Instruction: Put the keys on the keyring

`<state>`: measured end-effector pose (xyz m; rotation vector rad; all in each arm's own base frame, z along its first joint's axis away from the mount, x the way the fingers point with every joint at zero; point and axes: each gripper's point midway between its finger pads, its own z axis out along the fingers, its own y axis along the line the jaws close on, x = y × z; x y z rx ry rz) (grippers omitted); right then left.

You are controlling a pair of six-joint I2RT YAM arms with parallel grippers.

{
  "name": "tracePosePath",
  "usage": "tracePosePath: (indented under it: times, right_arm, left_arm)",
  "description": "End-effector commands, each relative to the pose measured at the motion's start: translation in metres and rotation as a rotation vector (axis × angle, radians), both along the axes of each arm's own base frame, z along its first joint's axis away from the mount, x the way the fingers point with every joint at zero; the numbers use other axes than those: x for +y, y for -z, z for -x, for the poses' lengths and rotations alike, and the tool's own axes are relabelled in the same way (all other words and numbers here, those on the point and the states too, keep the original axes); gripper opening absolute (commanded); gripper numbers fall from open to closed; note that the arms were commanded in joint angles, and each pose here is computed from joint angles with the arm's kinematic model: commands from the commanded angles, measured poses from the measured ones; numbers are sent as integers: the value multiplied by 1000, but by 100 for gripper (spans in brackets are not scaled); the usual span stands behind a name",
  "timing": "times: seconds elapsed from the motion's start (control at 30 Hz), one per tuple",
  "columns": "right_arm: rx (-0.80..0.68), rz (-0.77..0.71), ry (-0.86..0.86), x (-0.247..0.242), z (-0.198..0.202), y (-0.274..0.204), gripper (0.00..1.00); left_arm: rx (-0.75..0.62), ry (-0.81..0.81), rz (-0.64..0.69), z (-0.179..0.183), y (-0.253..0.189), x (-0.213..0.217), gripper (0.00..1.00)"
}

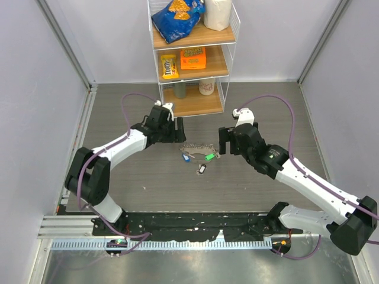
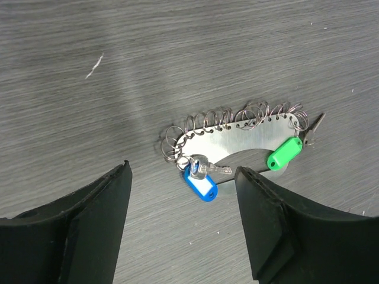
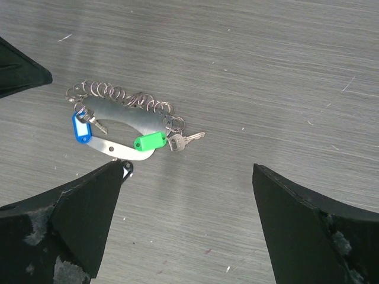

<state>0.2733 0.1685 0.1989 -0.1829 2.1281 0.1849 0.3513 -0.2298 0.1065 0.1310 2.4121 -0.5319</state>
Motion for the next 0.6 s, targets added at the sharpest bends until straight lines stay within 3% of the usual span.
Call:
tracePosePath:
  times: [0.0,0.27,0.57]
  right_arm:
    - [-59,-81,78,-2,-20,-13,100]
    - [60,-233,115,29,-67,20,75]
    - [154,-266,90,58,-102,58,74]
  left_arm:
    - [-50,15,114,-19,-21,-22,74]
    - [-62,23,122,-17,-16,-22,70]
    - [-107,35,145,-3,-26,-15,77]
